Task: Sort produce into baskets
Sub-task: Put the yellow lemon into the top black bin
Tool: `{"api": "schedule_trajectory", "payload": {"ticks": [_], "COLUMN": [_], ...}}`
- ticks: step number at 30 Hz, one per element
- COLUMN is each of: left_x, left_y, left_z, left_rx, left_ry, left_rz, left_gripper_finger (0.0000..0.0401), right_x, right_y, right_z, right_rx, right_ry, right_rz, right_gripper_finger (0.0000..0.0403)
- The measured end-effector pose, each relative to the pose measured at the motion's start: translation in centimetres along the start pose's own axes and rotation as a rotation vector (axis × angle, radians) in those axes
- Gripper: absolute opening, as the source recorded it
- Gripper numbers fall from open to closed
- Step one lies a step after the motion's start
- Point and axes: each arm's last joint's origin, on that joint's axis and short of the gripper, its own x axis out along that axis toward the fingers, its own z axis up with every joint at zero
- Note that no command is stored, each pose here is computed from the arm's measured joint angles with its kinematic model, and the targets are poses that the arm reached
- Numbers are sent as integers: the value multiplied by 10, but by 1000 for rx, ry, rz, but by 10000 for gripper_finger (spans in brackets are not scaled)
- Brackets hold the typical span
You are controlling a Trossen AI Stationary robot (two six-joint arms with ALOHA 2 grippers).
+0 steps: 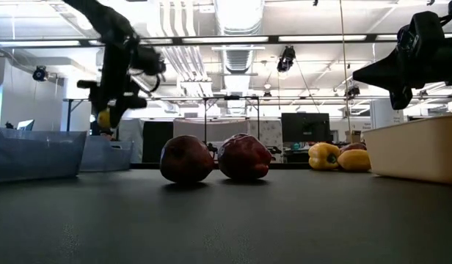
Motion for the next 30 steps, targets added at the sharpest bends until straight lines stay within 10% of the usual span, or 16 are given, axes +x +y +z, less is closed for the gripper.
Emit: {"api": "schedule_trajectory", "payload": {"ticks": [16,30], "left_x": [78,86], "left_y": [8,2], "left_z": [12,22], "left_rx": [-116,-113], "left_ry": [64,42], "left_rz": [-85,-88], "left_gripper_finger": [190,207], "right_x": [0,0], "right_y": [0,0], "right_z": [0,0], "right_rx": [0,0], "right_ry": [0,0], "right_rz": [0,0], "right_gripper_finger": [13,13]}}
